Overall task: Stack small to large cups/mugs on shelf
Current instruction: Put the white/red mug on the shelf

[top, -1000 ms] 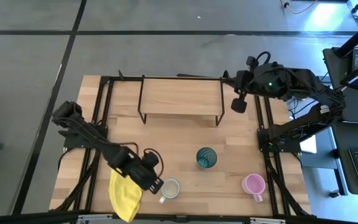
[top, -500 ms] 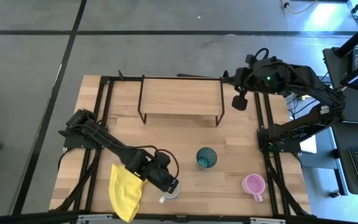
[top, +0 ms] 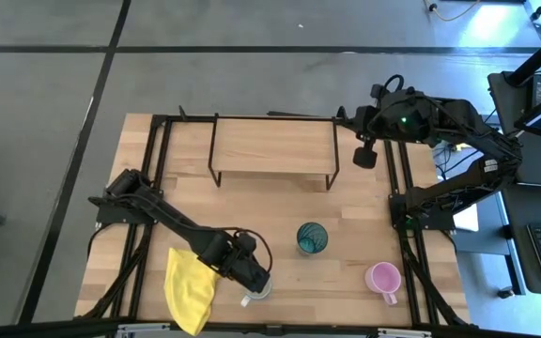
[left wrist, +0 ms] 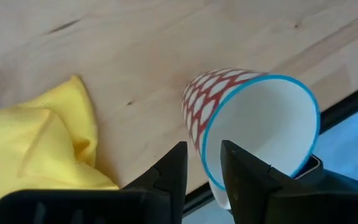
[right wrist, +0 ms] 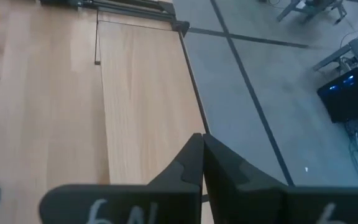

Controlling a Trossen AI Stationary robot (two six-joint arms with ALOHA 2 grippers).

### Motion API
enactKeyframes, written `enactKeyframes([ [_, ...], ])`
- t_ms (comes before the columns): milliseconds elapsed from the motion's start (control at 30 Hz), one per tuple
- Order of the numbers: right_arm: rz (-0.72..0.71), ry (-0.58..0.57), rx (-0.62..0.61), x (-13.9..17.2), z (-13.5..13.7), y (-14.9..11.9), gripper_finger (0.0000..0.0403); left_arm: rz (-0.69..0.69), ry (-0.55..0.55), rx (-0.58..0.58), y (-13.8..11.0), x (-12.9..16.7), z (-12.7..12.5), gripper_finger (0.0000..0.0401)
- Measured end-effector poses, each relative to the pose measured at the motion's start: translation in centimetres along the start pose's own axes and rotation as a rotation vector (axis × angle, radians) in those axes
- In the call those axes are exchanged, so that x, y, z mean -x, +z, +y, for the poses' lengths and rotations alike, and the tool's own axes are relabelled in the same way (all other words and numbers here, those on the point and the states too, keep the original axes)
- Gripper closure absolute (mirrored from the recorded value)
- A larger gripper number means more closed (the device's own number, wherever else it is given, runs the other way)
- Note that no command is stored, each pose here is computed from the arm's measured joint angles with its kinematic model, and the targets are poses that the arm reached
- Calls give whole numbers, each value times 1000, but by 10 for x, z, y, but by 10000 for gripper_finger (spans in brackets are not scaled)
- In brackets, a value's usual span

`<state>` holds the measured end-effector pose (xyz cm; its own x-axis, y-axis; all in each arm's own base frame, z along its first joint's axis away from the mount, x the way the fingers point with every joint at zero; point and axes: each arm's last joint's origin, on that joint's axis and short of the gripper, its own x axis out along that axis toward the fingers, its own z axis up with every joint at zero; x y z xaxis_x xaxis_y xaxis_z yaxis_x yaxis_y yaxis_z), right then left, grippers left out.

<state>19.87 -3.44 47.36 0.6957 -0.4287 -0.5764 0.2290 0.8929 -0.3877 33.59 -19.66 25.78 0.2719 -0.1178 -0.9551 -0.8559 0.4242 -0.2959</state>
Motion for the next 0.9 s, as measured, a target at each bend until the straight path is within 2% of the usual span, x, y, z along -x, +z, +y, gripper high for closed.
enactKeyframes([
  [633, 10, -51, -10, -4, -13, -2, 390, 42, 66, -75, -3, -39, -5, 309],
  [900, 10, -58, -14, -4, -14, -2, 390, 39, 75, -99, 3, -39, -4, 323],
])
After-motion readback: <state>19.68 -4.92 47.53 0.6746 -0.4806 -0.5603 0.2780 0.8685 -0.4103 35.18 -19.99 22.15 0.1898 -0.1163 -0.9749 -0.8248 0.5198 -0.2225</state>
